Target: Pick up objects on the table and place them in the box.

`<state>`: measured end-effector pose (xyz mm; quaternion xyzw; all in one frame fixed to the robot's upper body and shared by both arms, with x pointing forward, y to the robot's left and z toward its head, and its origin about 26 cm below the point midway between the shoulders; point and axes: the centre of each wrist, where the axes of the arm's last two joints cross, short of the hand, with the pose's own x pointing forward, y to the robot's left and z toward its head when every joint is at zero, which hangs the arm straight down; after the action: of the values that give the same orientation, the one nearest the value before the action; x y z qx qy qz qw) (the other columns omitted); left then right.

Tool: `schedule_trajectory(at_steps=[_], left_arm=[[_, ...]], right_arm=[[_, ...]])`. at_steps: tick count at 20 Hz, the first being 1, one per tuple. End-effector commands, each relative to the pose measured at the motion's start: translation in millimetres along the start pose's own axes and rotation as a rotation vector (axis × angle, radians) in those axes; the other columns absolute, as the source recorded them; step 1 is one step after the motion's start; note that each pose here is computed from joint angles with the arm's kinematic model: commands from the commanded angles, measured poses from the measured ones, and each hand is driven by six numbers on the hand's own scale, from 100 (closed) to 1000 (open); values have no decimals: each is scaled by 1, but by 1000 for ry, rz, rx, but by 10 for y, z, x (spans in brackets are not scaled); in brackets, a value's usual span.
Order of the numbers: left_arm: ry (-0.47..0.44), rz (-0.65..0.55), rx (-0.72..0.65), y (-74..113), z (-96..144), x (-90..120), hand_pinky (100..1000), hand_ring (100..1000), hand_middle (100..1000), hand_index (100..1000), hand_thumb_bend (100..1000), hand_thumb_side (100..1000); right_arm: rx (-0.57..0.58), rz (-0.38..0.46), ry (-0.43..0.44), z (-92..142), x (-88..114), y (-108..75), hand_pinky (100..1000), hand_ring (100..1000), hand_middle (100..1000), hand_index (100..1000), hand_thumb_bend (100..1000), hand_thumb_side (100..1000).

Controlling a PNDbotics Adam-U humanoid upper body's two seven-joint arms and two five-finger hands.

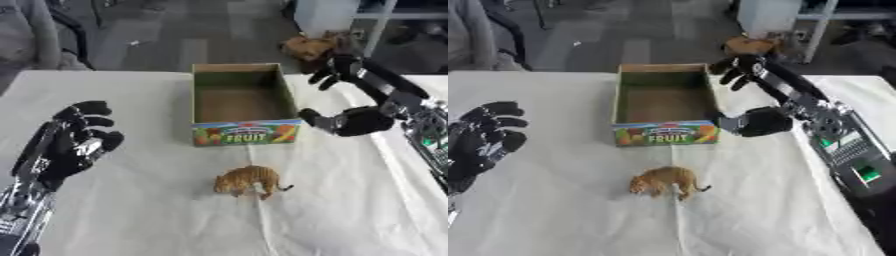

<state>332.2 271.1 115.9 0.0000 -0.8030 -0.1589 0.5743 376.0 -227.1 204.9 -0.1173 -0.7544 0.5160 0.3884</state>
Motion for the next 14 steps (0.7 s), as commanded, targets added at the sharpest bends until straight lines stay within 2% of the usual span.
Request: schedule_trajectory(at_steps=[1,14], left_arm=[[-30,-15,-11,18,-52,84,613,693,683,775,806,391],[-39,-3,-27,-26,-78,96,613,695,684,775,798,392]], right_arm=[[51,43,-10,-90,23,-9,695,747,770,847,335,266],[198,69,-13,-363,-74,408,691,735,758,847,315,282]])
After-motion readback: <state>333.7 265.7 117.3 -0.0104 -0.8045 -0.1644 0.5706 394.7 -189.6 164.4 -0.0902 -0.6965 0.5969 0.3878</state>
